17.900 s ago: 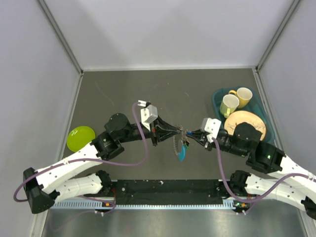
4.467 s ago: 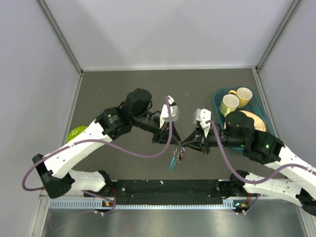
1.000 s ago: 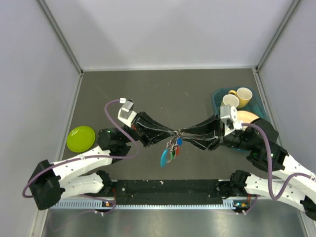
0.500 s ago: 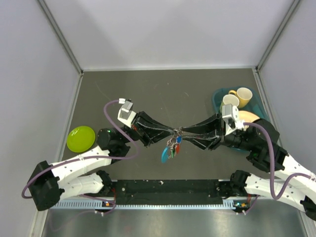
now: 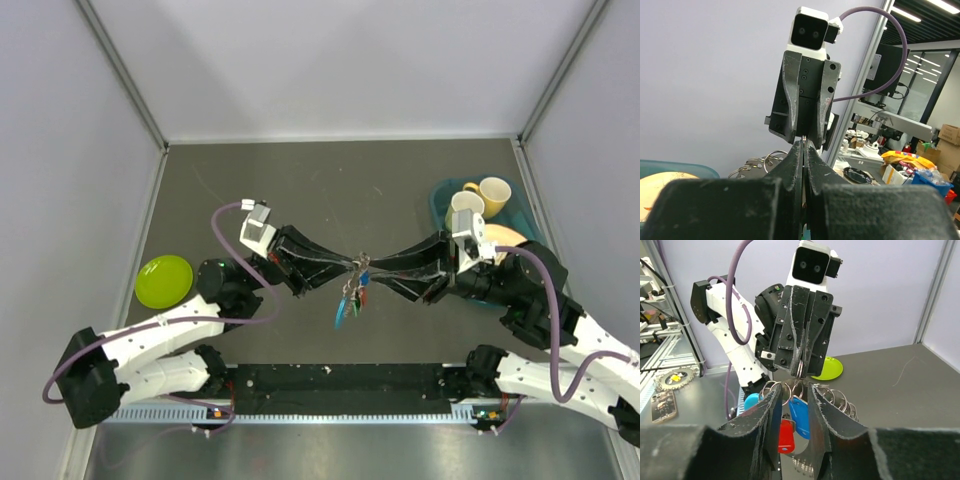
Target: Remove the keys from the keyring
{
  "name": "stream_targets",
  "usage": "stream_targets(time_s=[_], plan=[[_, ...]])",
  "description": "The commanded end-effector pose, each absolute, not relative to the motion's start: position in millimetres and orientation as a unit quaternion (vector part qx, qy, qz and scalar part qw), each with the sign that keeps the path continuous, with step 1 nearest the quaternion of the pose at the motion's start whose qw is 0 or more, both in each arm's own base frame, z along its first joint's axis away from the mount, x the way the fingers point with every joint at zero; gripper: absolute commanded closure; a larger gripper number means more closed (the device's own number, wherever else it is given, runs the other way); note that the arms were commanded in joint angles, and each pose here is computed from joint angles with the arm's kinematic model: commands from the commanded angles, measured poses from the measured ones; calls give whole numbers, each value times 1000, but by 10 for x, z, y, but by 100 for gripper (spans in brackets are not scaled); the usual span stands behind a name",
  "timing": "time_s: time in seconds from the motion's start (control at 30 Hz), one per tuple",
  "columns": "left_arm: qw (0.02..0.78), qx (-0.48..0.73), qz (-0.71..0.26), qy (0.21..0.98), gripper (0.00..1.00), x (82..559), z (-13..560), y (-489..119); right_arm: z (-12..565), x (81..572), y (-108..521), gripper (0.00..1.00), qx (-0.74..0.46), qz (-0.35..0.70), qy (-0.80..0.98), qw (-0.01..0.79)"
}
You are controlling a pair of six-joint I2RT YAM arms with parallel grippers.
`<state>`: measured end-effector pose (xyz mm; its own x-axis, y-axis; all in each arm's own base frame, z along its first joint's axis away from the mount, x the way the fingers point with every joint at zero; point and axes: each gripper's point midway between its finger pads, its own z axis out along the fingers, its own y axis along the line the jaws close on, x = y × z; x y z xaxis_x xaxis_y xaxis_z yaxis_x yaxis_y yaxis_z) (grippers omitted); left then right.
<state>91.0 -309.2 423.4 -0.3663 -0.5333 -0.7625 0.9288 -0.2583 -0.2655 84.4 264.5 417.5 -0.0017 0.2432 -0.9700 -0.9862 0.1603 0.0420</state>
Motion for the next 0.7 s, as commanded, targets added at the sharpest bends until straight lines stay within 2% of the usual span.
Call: stream_targets(time_s=[0.0, 0.37, 0.47, 0.57, 0.67], plan=[[531, 262, -744, 310, 100, 854, 4581, -2923, 4199, 850, 2672, 73, -378, 527, 479, 591], [532, 261, -742, 313, 100, 869, 4570, -2934, 4152, 893, 2723, 75, -375, 525, 489, 588], [533, 260, -743, 311, 100, 867, 4578, -2927, 4142, 907, 2735, 82, -373, 524, 491, 588], [536, 257, -740, 315, 100, 886, 4572, -2928, 4101, 921, 2747, 100, -375, 521, 495, 585], [541, 246, -732, 333, 100, 965, 4546, -2951, 4042, 926, 2753, 100, -376, 519, 499, 583]])
